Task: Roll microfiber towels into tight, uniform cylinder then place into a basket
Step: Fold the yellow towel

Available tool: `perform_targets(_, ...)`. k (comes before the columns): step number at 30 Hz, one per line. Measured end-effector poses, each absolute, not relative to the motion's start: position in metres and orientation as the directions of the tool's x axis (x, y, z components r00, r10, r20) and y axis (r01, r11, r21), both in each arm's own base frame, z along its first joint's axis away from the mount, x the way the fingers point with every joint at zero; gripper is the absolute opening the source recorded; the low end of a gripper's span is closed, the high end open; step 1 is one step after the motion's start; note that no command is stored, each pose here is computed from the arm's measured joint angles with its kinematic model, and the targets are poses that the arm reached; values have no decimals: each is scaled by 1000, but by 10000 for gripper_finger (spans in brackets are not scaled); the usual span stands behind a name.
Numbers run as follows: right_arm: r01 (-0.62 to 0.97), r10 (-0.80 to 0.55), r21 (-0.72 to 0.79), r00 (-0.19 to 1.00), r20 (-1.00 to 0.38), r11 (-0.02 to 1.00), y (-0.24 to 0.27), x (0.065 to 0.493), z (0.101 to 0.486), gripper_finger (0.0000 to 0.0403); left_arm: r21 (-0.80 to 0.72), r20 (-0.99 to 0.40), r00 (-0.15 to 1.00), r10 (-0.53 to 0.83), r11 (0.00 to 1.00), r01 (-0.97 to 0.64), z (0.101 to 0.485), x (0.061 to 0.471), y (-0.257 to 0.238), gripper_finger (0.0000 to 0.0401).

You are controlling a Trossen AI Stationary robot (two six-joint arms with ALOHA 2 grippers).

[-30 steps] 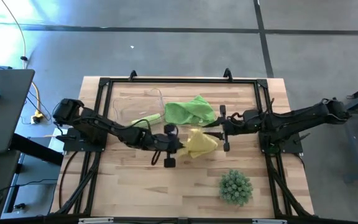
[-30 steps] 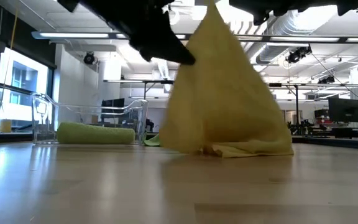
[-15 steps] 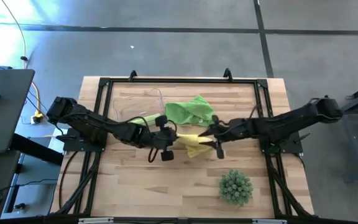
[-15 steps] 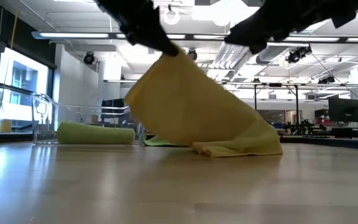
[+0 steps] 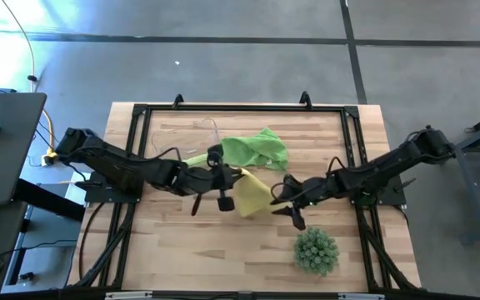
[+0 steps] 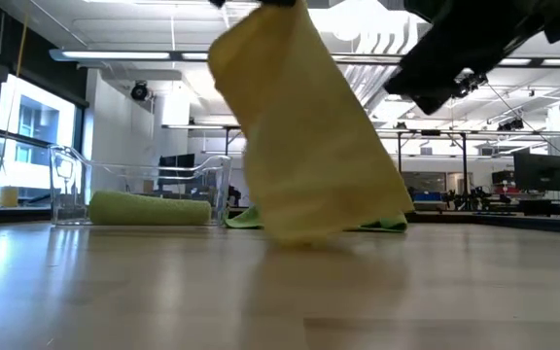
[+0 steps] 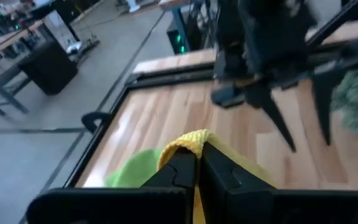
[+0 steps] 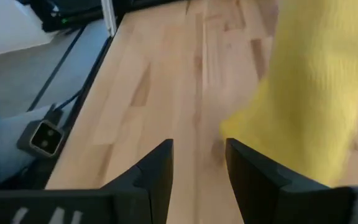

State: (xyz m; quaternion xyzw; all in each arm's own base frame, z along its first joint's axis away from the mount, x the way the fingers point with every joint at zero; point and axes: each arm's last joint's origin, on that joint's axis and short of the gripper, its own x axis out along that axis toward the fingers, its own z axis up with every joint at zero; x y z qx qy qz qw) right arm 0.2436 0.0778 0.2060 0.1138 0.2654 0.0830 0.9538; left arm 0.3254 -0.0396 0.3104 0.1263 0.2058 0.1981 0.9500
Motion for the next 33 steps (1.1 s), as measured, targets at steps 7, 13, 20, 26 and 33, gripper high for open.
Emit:
perform_targets(7, 102, 38, 215, 826, -562, 971, 77, 241, 194, 140, 337, -294, 886, 358, 907, -255, 333, 316, -52, 0)
perform_targets(13, 106, -10, 129, 811, -585, 986, 76, 242, 188, 140, 379, -497, 863, 85, 917, 127, 316, 307, -71, 0)
perform_targets(20, 6, 23, 66, 906, -423, 998, 80, 254, 201, 140, 163, -821, 569, 45, 974, 158, 275, 285, -80, 0)
perform_targets(26, 1, 40, 100, 912, -408, 995, 83, 272, 181, 140, 79, -891, 450, 49, 996, 47, 247, 279, -88, 0)
perform_targets(33, 43, 39, 152, 866, -499, 987, 86, 286, 136, 140, 26, -932, 363, 19, 1000, 14, 218, 275, -102, 0)
